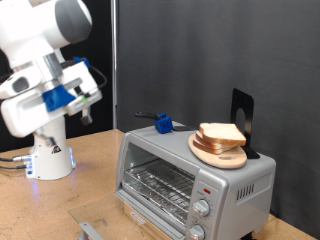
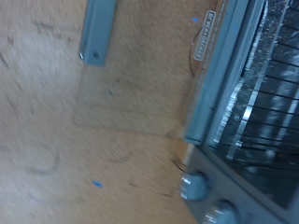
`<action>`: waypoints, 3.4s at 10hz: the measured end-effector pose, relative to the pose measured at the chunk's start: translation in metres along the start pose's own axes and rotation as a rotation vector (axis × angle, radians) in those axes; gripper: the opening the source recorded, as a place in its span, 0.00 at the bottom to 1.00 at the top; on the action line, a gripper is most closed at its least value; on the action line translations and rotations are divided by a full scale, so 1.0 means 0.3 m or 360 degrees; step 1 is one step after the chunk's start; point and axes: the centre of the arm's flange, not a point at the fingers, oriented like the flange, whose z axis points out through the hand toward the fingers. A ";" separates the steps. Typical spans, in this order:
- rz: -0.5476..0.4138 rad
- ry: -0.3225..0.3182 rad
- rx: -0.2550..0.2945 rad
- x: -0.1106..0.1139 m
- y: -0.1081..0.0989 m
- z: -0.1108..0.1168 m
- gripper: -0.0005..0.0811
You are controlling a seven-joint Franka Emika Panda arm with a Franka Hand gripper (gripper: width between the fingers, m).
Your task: Make a piece of toast with the oven
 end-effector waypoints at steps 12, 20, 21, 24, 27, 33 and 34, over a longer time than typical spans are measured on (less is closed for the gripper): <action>-0.1136 0.0184 0.0272 -0.256 -0.418 -0.189 1.00; -0.1217 0.0137 0.0193 -0.599 -0.630 -0.266 1.00; -0.1224 0.0111 0.0172 -0.623 -0.630 -0.264 1.00; -0.1219 0.0090 0.0153 -0.631 -0.625 -0.261 1.00; -0.1254 -0.0079 0.0070 -0.624 -0.625 -0.175 1.00; -0.1360 -0.0167 0.0090 -0.609 -0.648 -0.092 1.00; -0.1327 -0.0174 0.0147 -0.611 -0.652 -0.091 1.00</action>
